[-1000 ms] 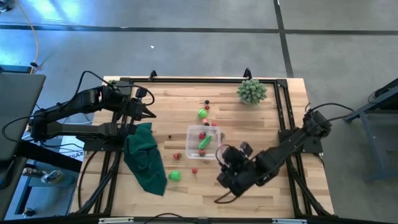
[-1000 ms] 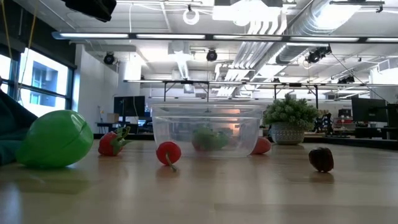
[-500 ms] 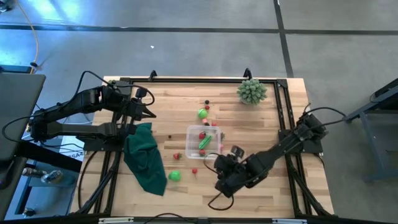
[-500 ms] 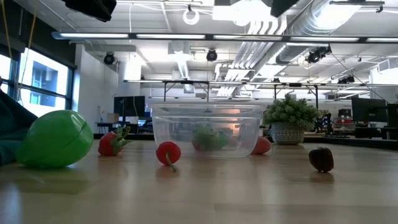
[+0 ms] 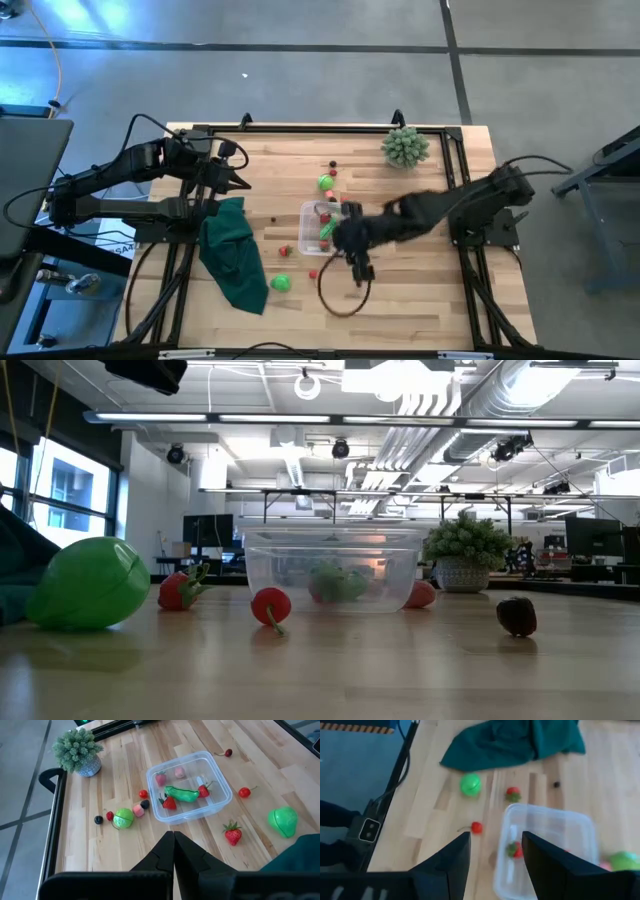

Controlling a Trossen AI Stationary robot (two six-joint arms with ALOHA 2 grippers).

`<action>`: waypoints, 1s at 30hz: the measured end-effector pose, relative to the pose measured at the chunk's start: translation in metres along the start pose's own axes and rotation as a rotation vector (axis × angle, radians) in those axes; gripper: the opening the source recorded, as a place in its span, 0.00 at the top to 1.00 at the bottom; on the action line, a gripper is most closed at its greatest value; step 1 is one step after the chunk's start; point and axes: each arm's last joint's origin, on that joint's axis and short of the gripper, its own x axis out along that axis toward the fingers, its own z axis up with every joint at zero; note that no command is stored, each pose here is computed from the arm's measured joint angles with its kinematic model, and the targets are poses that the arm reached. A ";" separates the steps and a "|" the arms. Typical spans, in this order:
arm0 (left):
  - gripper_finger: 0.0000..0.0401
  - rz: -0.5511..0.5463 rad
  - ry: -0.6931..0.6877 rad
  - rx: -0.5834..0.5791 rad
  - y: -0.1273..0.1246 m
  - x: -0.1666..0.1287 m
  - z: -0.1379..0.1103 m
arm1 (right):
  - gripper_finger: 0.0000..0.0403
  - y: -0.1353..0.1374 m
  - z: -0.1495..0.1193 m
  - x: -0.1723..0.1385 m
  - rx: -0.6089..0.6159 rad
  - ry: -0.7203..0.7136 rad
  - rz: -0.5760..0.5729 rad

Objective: Pick and placing Produce into tupperware
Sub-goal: Put the red cherry into the transparent bin

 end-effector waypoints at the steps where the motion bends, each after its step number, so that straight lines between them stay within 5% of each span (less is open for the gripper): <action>1: 1.00 0.000 0.000 0.000 0.000 0.000 0.000 | 0.58 -0.005 0.000 -0.007 -0.004 -0.002 0.003; 6: 1.00 0.000 0.000 0.000 0.000 0.000 0.000 | 0.58 -0.016 -0.017 -0.033 0.003 -0.013 0.015; 16: 1.00 0.000 0.000 0.000 0.000 0.000 0.000 | 0.58 0.003 -0.127 -0.031 0.182 -0.237 0.170; 24: 1.00 0.000 0.000 0.000 0.000 0.000 0.000 | 0.58 0.018 -0.180 0.018 0.113 -0.272 0.168; 30: 1.00 0.000 0.000 0.000 0.000 0.000 0.000 | 0.58 0.026 -0.195 0.057 0.019 -0.248 0.152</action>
